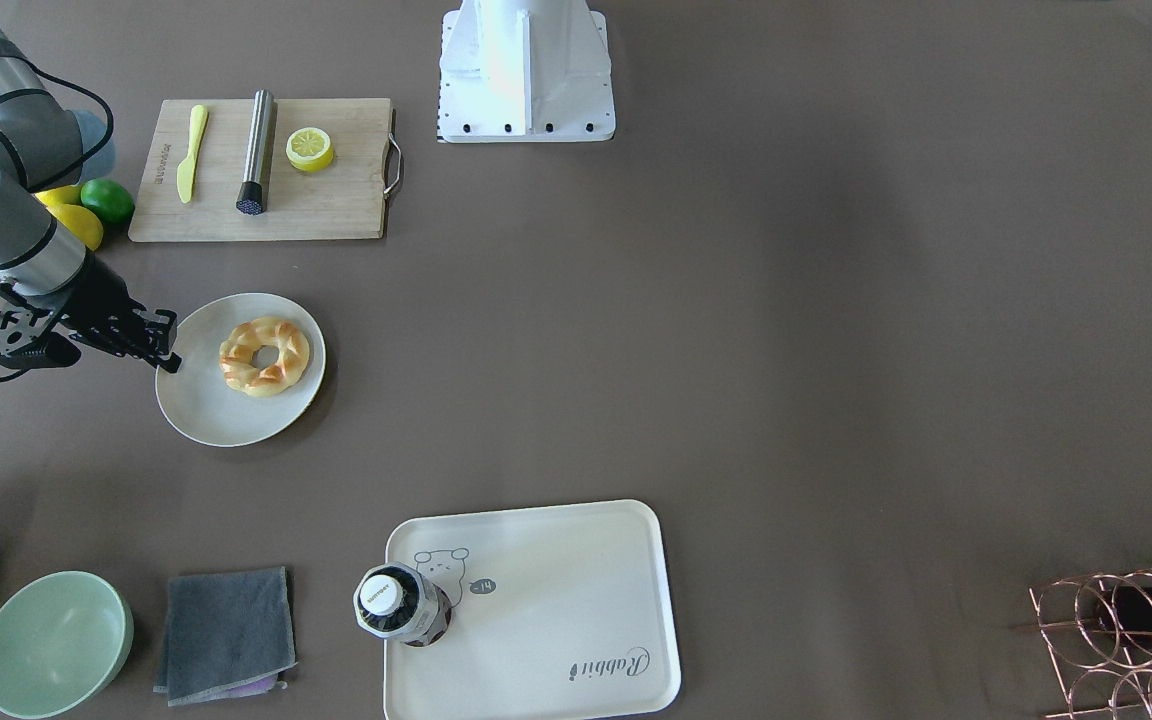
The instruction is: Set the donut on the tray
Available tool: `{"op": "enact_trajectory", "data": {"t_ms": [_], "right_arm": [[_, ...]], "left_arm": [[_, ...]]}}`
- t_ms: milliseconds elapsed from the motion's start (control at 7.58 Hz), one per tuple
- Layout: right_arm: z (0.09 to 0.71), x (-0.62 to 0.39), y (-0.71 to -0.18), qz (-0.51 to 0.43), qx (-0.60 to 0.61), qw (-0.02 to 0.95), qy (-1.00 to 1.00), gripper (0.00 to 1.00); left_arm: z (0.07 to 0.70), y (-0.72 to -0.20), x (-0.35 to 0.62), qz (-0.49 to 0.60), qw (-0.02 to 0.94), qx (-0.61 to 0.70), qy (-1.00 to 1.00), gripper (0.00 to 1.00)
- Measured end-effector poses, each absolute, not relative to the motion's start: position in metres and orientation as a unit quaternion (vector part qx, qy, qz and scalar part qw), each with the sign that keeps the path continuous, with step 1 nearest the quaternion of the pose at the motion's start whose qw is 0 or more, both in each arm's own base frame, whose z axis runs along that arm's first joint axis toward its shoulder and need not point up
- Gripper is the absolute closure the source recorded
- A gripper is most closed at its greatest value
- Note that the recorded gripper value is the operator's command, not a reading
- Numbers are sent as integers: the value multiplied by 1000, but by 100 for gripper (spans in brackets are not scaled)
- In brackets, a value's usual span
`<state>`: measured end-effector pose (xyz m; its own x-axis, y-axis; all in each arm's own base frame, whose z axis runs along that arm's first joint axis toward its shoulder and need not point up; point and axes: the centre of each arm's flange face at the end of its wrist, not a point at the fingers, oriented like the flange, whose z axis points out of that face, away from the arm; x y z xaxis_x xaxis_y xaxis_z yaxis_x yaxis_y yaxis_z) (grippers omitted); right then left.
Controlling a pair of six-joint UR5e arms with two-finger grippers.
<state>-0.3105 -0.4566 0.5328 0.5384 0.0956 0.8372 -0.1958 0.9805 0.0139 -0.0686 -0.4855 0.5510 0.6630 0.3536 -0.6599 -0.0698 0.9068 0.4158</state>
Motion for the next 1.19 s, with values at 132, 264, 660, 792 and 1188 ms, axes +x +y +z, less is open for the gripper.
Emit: {"op": "enact_trajectory", "data": {"t_ms": [132,264,660,792,1188], "right_arm": [[523,-310,-465,90,56,871,-479,100],[509,-310,-475,98,58,868,-483,100],[406,-343,-511,146,41,852,-501,100],[362,-370,-512,163,30,844,-510,100],[214,-473,-488,232,1,831,-506,100]], "left_arm": [[551,-486,-69,119,894,181,393,1],[550,-486,-69,119,894,181,393,1],[538,-490,-62,86,889,169,417,1],[530,-491,-50,81,881,160,438,1],[486,-498,-9,45,862,135,487,1]]}}
